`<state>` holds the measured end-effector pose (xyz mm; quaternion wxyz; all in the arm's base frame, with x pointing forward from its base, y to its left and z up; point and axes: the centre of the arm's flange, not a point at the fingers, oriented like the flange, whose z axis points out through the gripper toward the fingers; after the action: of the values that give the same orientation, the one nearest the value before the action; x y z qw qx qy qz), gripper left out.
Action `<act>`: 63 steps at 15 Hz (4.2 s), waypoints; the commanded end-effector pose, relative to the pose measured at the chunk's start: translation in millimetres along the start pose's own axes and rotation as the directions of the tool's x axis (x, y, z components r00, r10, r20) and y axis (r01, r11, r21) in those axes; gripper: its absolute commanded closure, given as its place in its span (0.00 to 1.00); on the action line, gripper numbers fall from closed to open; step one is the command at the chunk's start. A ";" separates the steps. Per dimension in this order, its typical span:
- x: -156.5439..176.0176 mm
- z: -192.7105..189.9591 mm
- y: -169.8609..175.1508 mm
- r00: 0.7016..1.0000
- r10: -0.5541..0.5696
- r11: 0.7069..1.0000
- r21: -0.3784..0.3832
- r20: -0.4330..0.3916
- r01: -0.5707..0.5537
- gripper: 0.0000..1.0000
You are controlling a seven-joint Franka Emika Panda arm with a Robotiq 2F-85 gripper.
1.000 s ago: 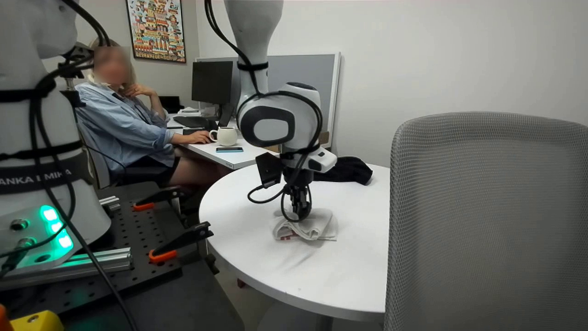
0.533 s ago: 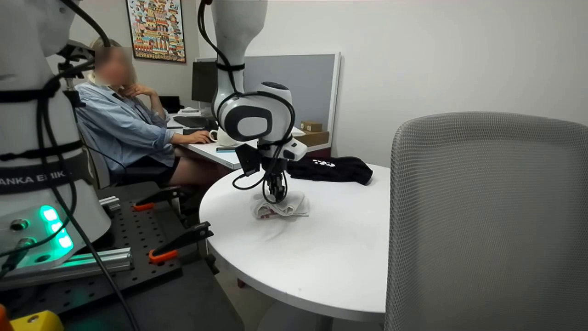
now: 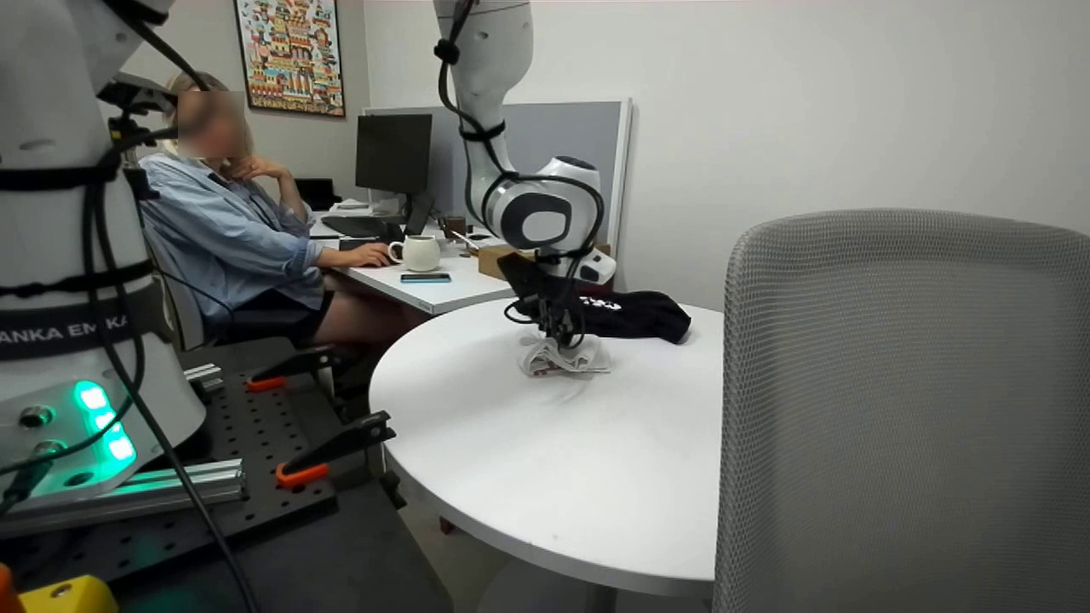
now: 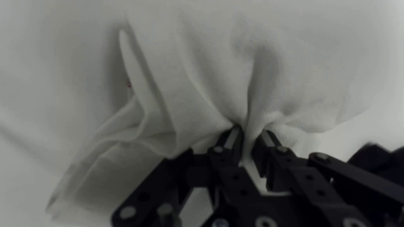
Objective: Wipe the table top with the white towel
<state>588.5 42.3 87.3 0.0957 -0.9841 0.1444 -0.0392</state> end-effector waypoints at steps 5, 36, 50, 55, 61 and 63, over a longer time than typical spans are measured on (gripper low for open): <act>50.7 -17.4 158.9 0.982 0.188 0.980 -0.066 0.001 -0.187 0.97; 45.6 11.2 29.2 0.996 0.019 0.997 -0.077 -0.091 -0.026 0.97; -89.4 -25.6 162.4 1.000 0.023 0.987 -0.160 -0.002 -0.023 0.97; -171.9 -3.6 104.8 0.990 -0.100 0.992 -0.071 0.104 0.108 0.97; -143.7 29.0 24.9 0.983 -0.182 0.982 -0.053 0.032 0.183 0.97; -121.7 35.4 5.8 0.981 -0.196 0.978 -0.067 0.012 0.197 0.97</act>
<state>434.3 49.4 84.9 0.0645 -0.9956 0.0546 -0.0404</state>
